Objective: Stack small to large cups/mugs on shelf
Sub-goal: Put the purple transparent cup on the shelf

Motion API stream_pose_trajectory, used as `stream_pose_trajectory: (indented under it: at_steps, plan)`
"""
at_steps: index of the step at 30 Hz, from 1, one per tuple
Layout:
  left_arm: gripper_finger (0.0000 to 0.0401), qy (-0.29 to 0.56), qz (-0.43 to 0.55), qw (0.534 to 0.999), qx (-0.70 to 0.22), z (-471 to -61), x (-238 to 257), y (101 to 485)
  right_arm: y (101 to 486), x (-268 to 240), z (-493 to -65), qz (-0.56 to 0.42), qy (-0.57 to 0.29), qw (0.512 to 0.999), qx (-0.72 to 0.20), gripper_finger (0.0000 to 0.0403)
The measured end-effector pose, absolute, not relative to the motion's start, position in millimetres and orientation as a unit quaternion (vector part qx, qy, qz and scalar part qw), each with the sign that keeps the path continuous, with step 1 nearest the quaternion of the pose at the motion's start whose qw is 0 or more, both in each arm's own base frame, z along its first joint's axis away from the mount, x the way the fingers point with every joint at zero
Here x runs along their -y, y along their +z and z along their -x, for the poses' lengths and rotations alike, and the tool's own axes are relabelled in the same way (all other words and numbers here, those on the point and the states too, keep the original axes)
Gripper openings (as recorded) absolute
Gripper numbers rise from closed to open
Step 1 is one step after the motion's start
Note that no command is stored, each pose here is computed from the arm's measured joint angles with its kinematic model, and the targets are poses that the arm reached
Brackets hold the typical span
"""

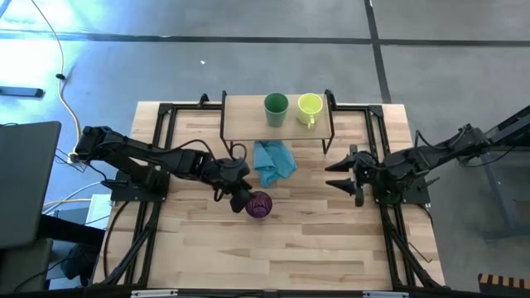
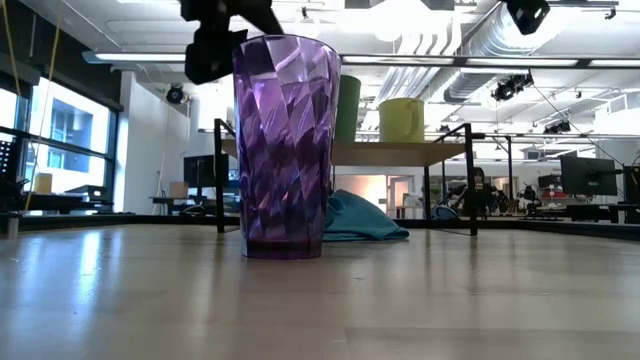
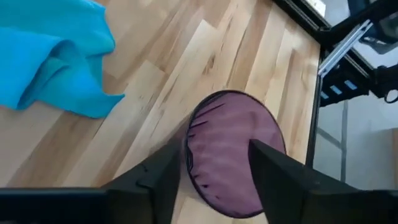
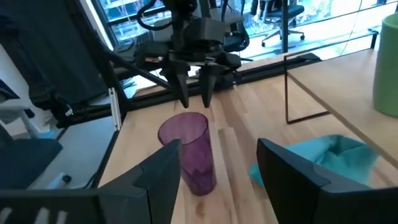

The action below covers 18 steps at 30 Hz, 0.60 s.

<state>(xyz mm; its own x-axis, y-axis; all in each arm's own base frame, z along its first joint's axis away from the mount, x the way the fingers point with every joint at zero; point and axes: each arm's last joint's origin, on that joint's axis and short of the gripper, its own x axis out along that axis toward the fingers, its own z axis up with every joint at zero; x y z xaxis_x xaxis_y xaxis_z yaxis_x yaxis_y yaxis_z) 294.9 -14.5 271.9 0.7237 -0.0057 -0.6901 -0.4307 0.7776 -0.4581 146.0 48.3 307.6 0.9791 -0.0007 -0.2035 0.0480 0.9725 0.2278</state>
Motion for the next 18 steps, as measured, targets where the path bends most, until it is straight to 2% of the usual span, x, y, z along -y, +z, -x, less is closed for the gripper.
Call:
stream_pose_trajectory:
  at_steps: [8, 18]
  plan:
    - [0.0232, 0.118, 0.313, 0.877, -0.345, -296, 15, 273, 308, -48, -145, -0.119, -0.007, 0.988, -0.095, 0.0199]
    - [0.0239, 0.127, 0.323, 0.863, -0.367, -305, 15, 258, 310, -47, -142, -0.116, -0.007, 0.989, -0.090, 0.0199]
